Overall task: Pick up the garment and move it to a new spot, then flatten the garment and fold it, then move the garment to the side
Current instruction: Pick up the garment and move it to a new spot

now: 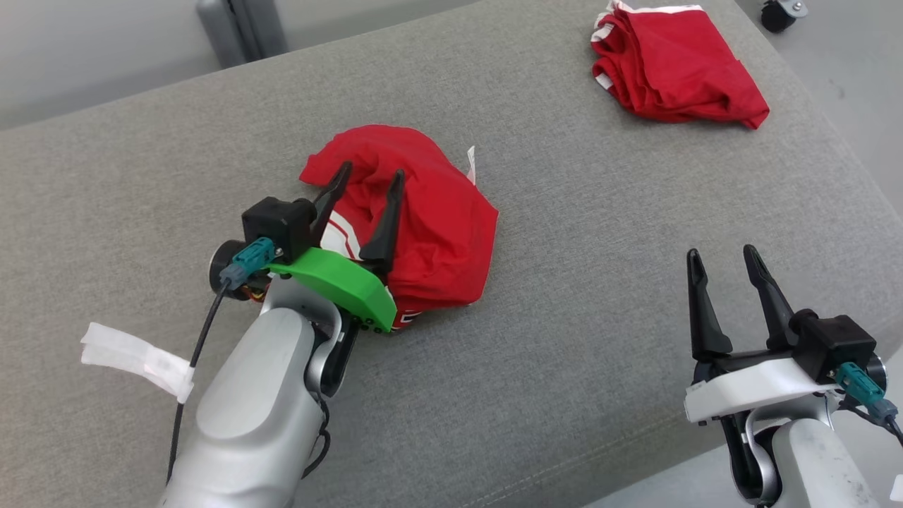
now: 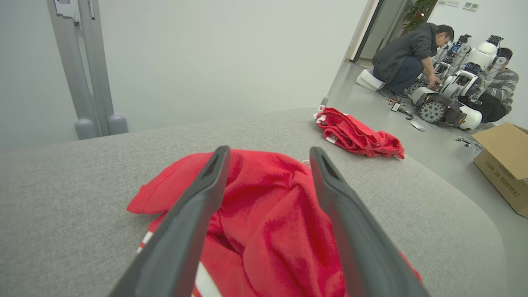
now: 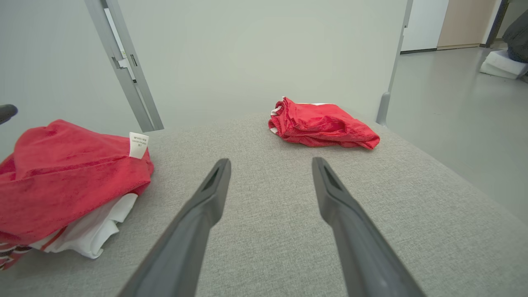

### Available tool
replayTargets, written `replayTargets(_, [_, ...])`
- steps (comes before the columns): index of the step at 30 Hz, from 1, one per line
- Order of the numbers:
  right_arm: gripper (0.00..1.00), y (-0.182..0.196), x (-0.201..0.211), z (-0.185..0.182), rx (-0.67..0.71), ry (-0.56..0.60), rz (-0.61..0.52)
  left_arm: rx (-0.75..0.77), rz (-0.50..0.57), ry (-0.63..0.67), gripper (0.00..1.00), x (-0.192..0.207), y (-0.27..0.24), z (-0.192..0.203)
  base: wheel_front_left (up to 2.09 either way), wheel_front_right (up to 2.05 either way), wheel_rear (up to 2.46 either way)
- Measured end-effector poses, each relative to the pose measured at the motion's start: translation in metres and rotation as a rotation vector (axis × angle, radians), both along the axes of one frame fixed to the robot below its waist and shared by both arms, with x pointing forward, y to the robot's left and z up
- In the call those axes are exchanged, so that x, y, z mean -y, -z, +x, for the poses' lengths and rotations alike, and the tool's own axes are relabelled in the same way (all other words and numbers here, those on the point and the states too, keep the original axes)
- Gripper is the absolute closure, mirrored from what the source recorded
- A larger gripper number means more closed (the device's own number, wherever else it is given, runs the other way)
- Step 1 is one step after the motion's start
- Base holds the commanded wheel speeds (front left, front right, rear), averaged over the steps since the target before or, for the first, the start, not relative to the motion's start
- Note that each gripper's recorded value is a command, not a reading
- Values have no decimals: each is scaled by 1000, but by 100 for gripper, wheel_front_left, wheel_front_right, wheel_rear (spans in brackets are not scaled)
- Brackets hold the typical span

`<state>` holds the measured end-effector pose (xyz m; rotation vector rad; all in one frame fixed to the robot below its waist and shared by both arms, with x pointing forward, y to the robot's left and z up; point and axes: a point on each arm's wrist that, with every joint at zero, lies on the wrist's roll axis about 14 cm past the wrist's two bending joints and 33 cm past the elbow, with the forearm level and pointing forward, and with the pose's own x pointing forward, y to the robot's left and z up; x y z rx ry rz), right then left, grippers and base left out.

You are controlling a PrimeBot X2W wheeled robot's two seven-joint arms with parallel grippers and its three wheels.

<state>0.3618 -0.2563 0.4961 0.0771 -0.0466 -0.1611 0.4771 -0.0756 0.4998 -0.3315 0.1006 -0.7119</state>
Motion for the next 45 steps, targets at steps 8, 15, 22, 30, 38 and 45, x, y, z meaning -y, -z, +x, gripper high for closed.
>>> replayTargets(8, [0,-7,-23,6,29,-76,9,100,27,-190,0,-72,-23,11,0,0,0])
replayTargets(15, [0,-17,-46,14,62,-152,6,166,70,-368,0,-148,-36,-2,0,0,0])
replayTargets(22, [0,-30,-65,20,103,-220,-3,200,80,-537,0,-214,-43,-35,0,0,0])
replayTargets(30, [0,-31,-81,16,108,-268,-4,149,125,-644,0,-263,-21,-78,0,0,0])
replayTargets(38, [0,-27,-89,7,96,-294,-5,132,136,-690,0,-285,-15,-102,0,0,0])
replayTargets(45, [0,-27,-89,2,94,-306,-20,126,127,-686,0,-285,-13,-112,0,0,0])
